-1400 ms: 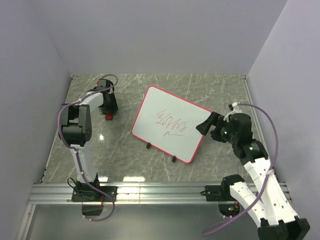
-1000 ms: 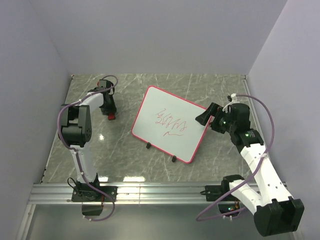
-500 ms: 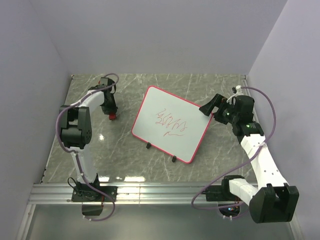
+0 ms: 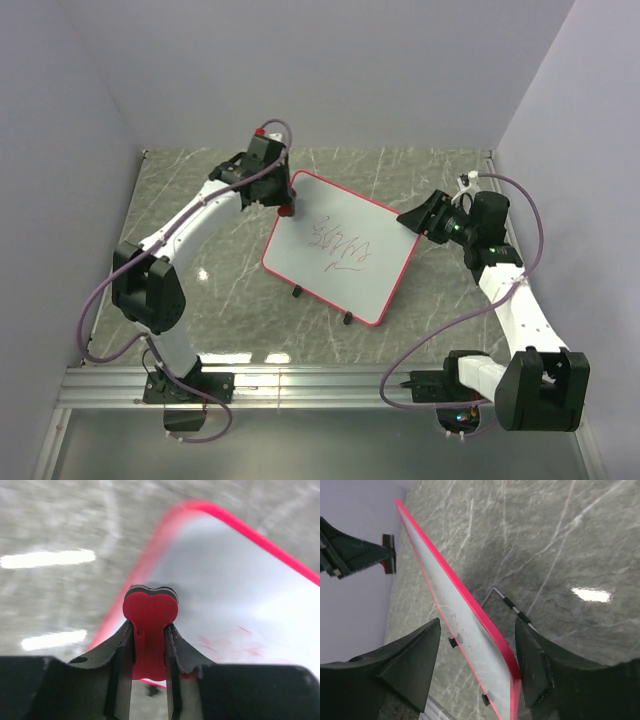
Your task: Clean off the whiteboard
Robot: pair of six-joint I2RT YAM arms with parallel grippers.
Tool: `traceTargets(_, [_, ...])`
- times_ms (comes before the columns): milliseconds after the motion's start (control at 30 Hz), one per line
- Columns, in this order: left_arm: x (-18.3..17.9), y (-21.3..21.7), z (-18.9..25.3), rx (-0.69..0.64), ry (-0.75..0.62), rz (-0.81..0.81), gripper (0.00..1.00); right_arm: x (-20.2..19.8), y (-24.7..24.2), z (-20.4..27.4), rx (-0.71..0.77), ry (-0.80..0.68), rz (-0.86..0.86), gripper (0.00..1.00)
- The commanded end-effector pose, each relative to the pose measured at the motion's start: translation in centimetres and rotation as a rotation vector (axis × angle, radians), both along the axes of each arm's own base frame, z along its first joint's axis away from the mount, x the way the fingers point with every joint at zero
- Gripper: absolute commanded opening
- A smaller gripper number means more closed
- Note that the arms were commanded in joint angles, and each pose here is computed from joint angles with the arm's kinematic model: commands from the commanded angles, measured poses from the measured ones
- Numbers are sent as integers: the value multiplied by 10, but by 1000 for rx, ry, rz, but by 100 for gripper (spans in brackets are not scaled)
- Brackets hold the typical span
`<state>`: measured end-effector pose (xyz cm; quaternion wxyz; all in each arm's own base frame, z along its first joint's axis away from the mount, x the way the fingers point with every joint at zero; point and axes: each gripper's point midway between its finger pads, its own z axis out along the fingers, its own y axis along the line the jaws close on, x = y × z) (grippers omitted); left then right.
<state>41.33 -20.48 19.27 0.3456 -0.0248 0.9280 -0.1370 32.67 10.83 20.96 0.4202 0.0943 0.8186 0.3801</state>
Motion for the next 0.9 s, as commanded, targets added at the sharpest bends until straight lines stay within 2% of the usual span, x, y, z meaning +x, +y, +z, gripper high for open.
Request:
traceTargets(0, [-26, -51, 16, -102, 4, -78, 0, -2, 9, 12, 22, -70, 75, 65])
traceTargets(133, [-52, -110, 28, -127, 0, -185, 0, -9, 9, -2, 19, -54, 89, 56])
traceTargets(200, [-73, -141, 28, -136, 6, -242, 0, -11, 10, -2, 35, -57, 81, 48])
traceTargets(300, [-96, -175, 23, -143, 21, -292, 0, -15, 13, -8, 68, -50, 82, 23])
traceTargets(333, [-99, -184, 21, -142, 26, -300, 0, -16, 13, -9, 72, -53, 85, 7])
traceTargets(367, [-113, -197, 18, -148, 40, -319, 0, -17, 13, -9, 73, -52, 80, 1])
traceTargets(500, [-138, -224, 5, -139, 49, -350, 0, -23, 11, -15, 64, -49, 65, 0])
traceTargets(600, [-143, -227, -15, -108, 69, -321, 0, -28, 16, -16, 62, -40, 84, 0])
traceTargets(733, [-139, -205, -37, -56, 69, -229, 0, -32, 20, -14, 50, -26, 101, 0])
traceTargets(867, [-116, -162, -58, -36, 60, -128, 0, -38, 34, -10, 41, -20, 150, 0])
